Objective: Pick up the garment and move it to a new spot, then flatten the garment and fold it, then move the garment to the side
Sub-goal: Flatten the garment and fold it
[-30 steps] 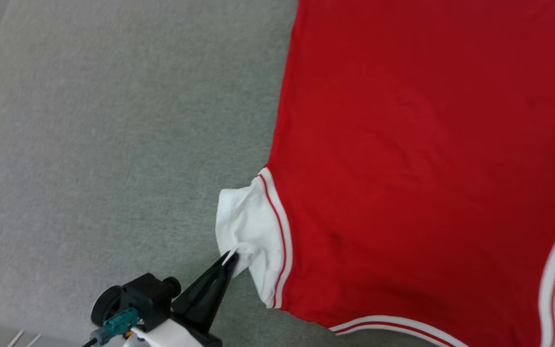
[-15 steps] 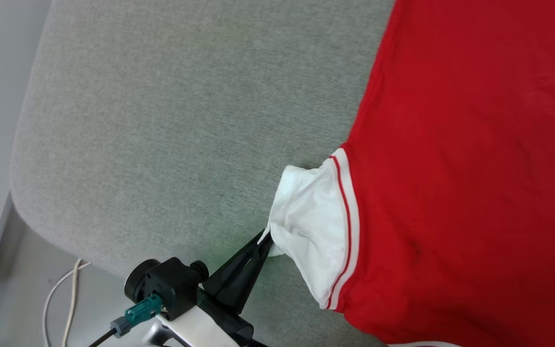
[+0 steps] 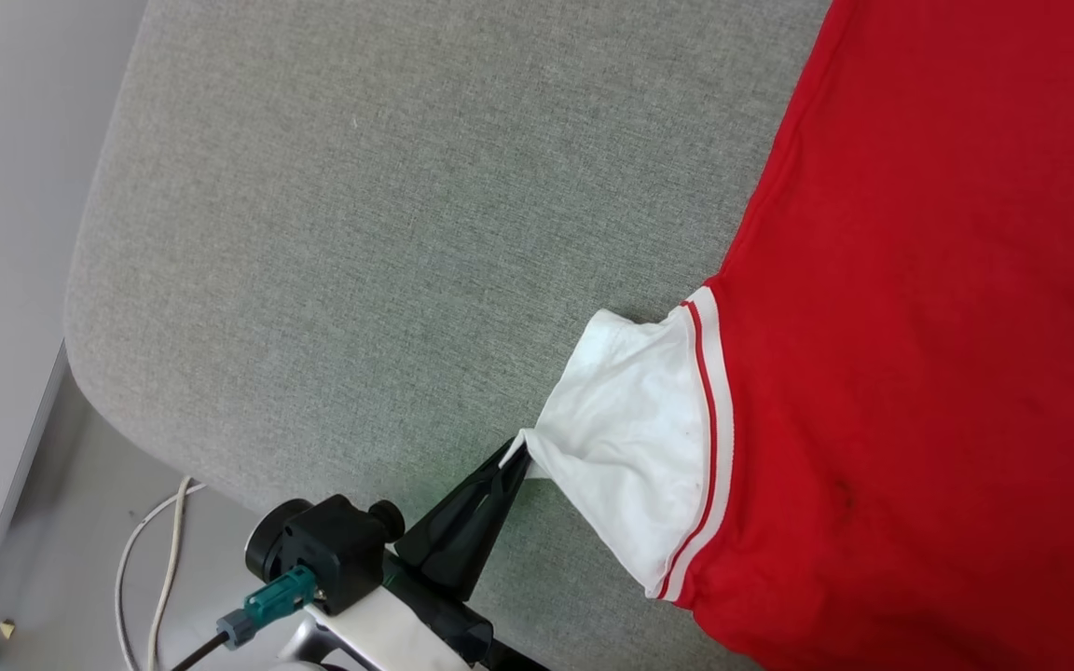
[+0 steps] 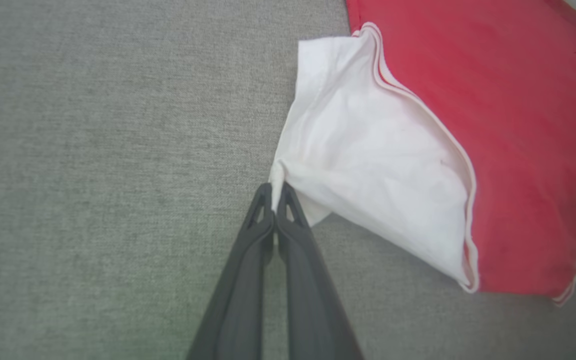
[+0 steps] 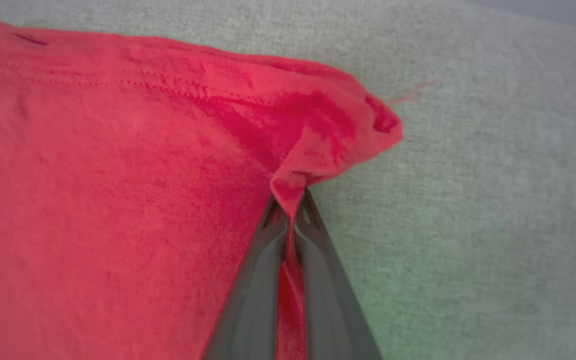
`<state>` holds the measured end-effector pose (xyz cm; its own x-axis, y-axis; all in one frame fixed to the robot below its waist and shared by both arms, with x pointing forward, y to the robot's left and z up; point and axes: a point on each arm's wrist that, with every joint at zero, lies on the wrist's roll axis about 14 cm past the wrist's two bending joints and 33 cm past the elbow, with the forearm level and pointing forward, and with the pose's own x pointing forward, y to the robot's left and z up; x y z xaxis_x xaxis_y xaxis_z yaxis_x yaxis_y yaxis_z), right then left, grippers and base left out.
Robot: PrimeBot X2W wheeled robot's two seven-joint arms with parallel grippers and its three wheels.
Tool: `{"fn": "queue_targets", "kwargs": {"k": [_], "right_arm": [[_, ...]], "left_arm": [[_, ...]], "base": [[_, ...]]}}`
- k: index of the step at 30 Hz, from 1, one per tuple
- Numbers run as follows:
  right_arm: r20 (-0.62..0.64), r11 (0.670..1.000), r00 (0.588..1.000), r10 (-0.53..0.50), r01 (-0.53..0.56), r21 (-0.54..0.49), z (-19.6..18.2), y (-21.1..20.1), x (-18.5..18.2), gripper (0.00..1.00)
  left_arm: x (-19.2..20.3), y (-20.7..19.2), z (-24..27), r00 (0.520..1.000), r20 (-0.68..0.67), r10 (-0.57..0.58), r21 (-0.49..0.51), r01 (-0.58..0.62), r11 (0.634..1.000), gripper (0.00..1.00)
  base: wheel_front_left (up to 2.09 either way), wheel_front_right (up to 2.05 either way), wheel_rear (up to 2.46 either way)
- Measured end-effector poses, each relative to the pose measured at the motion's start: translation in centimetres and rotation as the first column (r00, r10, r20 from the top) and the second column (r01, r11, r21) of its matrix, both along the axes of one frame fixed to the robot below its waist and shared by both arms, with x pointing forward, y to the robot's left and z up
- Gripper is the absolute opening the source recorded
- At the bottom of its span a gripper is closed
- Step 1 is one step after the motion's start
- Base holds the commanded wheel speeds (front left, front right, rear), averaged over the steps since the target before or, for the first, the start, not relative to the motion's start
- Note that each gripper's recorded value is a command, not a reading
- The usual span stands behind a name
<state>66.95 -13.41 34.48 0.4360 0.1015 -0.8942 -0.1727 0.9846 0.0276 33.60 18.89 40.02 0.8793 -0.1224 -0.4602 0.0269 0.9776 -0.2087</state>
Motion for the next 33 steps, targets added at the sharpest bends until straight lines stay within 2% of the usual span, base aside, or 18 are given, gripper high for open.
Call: {"fn": "queue_targets", "kwargs": {"k": [7, 13, 17, 22, 23, 25, 26, 33], "right_arm": [[-0.003, 1.0, 1.0, -0.016, 0.016, 0.013, 0.6, -0.9, -1.8, 0.0], [-0.025, 1.0, 1.0, -0.018, 0.018, 0.004, 1.2, -2.6, -5.2, 0.0], [-0.059, 1.0, 0.998, -0.018, 0.018, 0.002, 1.7, -4.1, -8.5, 0.0], [-0.092, 1.0, 0.995, -0.024, 0.026, 0.016, 2.5, -6.6, -14.5, 0.0], [-0.092, 1.0, 0.995, -0.024, 0.026, 0.016, 2.5, -6.6, -14.5, 0.0], [-0.105, 0.999, 0.994, -0.033, 0.036, 0.025, 3.0, -8.0, -18.0, 0.0], [-0.105, 0.999, 0.994, -0.033, 0.036, 0.025, 3.0, -8.0, -18.0, 0.0], [-0.074, 0.995, 0.994, -0.085, 0.089, 0.048, 4.8, -11.0, -24.8, 0.0]], "left_arm": [[0.6, 0.3, 0.9, 0.999, 0.05, -0.008, 0.011, 0.007, 1.0, 0.0], [1.3, 0.9, 2.4, 0.994, 0.105, -0.025, 0.039, 0.021, 0.999, 0.0], [1.2, 1.3, 3.2, 0.991, 0.13, -0.034, 0.051, 0.027, 0.998, 0.0], [1.2, 0.8, 4.4, 0.984, 0.168, -0.065, 0.046, 0.058, 0.997, 0.0], [1.2, 0.8, 4.4, 0.984, 0.168, -0.065, 0.046, 0.058, 0.997, 0.0], [1.2, 0.4, 4.6, 0.981, 0.18, -0.075, 0.031, 0.07, 0.997, 0.0], [1.2, 0.4, 4.6, 0.981, 0.18, -0.075, 0.031, 0.07, 0.997, 0.0], [1.3, -1.3, 4.9, 0.97, 0.213, -0.113, 0.002, 0.116, 0.993, 0.0]], "base": [[0.0, 0.0, 0.0], [0.0, 0.0, 0.0], [0.0, 0.0, 0.0], [0.0, 0.0, 0.0], [0.0, 0.0, 0.0], [0.0, 0.0, 0.0], [0.0, 0.0, 0.0], [0.0, 0.0, 0.0]]}}
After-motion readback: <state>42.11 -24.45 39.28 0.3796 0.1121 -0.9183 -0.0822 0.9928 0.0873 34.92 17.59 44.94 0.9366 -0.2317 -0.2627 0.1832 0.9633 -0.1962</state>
